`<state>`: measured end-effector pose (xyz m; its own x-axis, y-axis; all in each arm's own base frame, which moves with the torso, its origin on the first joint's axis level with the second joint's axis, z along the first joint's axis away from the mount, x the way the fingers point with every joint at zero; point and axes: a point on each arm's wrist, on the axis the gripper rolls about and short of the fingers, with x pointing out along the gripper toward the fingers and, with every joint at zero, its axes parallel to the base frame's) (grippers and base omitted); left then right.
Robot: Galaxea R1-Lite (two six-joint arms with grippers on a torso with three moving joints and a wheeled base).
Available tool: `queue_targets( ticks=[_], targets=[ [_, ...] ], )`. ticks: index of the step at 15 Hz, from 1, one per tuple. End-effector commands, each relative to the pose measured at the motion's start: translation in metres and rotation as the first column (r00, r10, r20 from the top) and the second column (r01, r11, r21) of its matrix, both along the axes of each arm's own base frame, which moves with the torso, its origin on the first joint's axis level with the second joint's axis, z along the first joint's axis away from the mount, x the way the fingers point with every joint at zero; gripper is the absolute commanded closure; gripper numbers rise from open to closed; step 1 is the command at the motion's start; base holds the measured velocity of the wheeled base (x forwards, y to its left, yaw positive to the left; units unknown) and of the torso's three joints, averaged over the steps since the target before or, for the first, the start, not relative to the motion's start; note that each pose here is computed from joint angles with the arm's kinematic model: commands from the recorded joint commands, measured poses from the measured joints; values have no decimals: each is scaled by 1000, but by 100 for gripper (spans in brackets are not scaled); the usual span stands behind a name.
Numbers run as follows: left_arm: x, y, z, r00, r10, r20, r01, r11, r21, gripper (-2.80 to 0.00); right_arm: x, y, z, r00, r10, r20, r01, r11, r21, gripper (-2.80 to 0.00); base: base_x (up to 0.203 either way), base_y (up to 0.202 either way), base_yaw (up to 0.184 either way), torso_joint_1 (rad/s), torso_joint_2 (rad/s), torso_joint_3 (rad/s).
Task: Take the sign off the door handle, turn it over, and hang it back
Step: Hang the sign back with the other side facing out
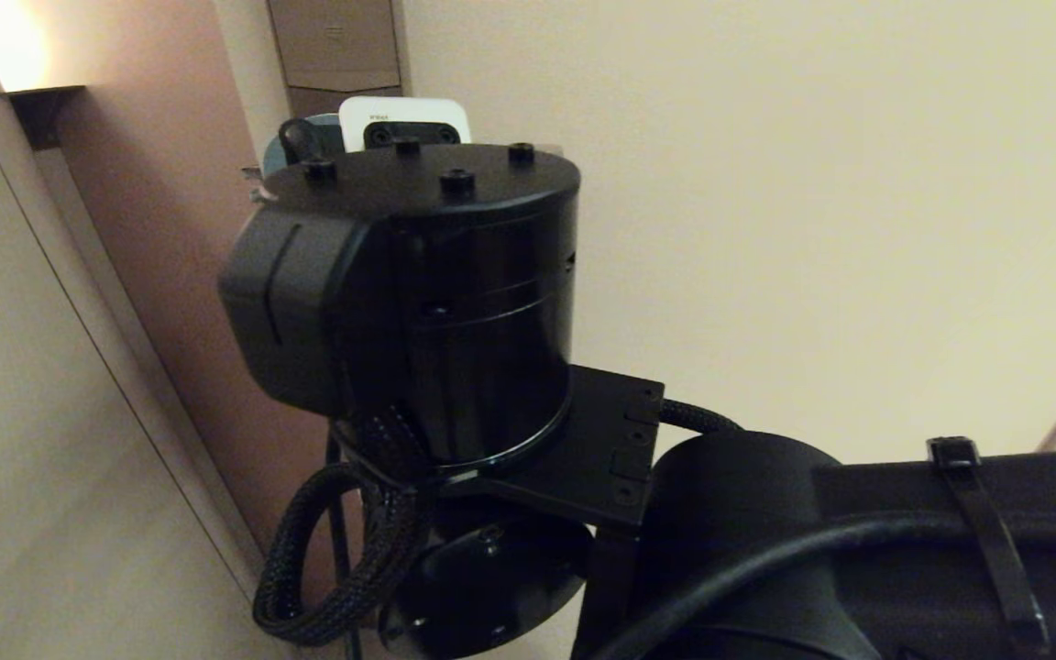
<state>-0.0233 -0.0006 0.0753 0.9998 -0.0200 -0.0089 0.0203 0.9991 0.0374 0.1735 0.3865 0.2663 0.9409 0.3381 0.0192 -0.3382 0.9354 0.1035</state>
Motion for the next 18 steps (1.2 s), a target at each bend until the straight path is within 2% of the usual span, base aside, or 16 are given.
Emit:
queue_targets(
  ticks=[1, 9, 15, 18],
  targets=[
    [0, 0, 0, 1000, 0, -2, 0, 1000, -1, 0, -1, -9, 3, 1000, -10, 1, 10, 1000, 3, 0, 0, 0, 0, 0, 0, 0],
    [0, 0, 0, 1000, 0, 0, 0, 1000, 0, 0, 10, -55, -3, 996, -84, -7, 84, 996, -20, 0, 0, 0, 0, 0, 0, 0],
    [0, 0, 0, 1000, 0, -1, 0, 1000, 1, 0, 30, -92, -4, 984, -176, -16, 175, 984, -44, 0, 0, 0, 0, 0, 0, 0],
    [0, 0, 0, 1000, 0, -1, 0, 1000, -1, 0, 36, -113, -9, 975, -223, -21, 220, 972, -86, 0, 0, 0, 0, 0, 0, 0]
  ],
)
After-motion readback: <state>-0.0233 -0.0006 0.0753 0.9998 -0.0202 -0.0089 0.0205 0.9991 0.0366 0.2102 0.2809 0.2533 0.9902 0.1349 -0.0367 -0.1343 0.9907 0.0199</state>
